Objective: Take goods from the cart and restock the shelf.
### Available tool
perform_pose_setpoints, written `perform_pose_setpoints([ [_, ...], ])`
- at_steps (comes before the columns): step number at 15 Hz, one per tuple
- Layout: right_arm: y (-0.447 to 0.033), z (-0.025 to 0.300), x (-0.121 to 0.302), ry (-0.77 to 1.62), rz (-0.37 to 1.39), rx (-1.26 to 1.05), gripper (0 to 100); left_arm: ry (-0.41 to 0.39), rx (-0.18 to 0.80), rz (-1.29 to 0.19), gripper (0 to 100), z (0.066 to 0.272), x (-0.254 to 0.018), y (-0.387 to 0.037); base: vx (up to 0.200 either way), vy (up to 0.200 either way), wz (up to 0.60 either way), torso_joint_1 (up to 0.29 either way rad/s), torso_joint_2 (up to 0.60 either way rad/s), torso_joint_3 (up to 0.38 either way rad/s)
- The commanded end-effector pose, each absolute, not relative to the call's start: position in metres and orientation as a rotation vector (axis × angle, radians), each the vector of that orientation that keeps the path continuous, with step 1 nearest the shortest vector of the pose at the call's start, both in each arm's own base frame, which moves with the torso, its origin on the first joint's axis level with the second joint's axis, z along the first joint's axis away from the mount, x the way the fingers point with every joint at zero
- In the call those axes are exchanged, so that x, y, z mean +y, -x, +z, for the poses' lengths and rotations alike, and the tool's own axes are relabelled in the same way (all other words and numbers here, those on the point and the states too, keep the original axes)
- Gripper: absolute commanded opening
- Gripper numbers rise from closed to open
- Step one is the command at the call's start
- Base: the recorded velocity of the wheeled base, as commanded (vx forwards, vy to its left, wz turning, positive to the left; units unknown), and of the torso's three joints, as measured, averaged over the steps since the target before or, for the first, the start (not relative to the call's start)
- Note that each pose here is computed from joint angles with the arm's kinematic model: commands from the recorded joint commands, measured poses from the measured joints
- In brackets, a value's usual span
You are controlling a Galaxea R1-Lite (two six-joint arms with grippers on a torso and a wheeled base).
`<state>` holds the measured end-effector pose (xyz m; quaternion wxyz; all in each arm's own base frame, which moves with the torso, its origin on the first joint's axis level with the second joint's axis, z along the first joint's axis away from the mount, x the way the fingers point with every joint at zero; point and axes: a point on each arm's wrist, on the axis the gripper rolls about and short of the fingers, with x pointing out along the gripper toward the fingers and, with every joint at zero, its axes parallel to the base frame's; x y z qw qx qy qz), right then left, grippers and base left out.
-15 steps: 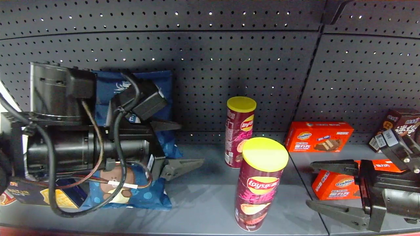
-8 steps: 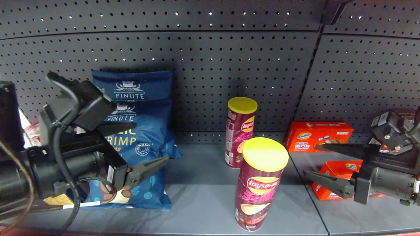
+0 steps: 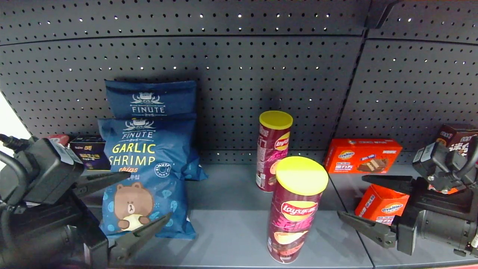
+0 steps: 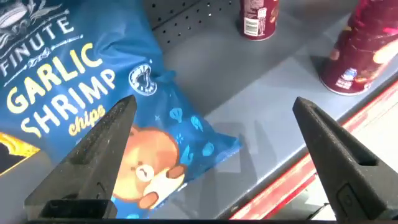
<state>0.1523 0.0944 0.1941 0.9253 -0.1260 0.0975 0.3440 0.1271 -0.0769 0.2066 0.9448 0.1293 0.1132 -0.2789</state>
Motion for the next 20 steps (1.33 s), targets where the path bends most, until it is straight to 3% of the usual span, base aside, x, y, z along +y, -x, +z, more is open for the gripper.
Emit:
perform_pose_setpoints([
  [1,-0.153,0.197,0.096,0.262,0.712,0.195,100,-0.274,0.217,-0.612,100,0.207,-0.082,-0.119,0.0,0.0,0.0,0.0,0.0,0.0],
  [4,-0.153,0.195,0.098,0.275,0.704,0.238,100,-0.3,0.254,-0.63,100,0.2,-0.094,-0.12,0.0,0.0,0.0,0.0,0.0,0.0],
  [10,-0.2,0.217,0.106,0.272,0.521,0.212,100,-0.292,0.335,-0.56,100,0.179,-0.087,-0.116,0.0,0.0,0.0,0.0,0.0,0.0],
  [14,-0.242,0.207,0.106,0.287,0.393,0.271,100,-0.277,0.292,-0.512,100,0.194,-0.087,-0.122,0.0,0.0,0.0,0.0,0.0,0.0],
  [20,-0.276,0.19,0.133,0.3,0.437,0.298,100,-0.279,0.301,-0.501,100,0.197,-0.095,-0.136,0.0,0.0,0.0,0.0,0.0,0.0],
])
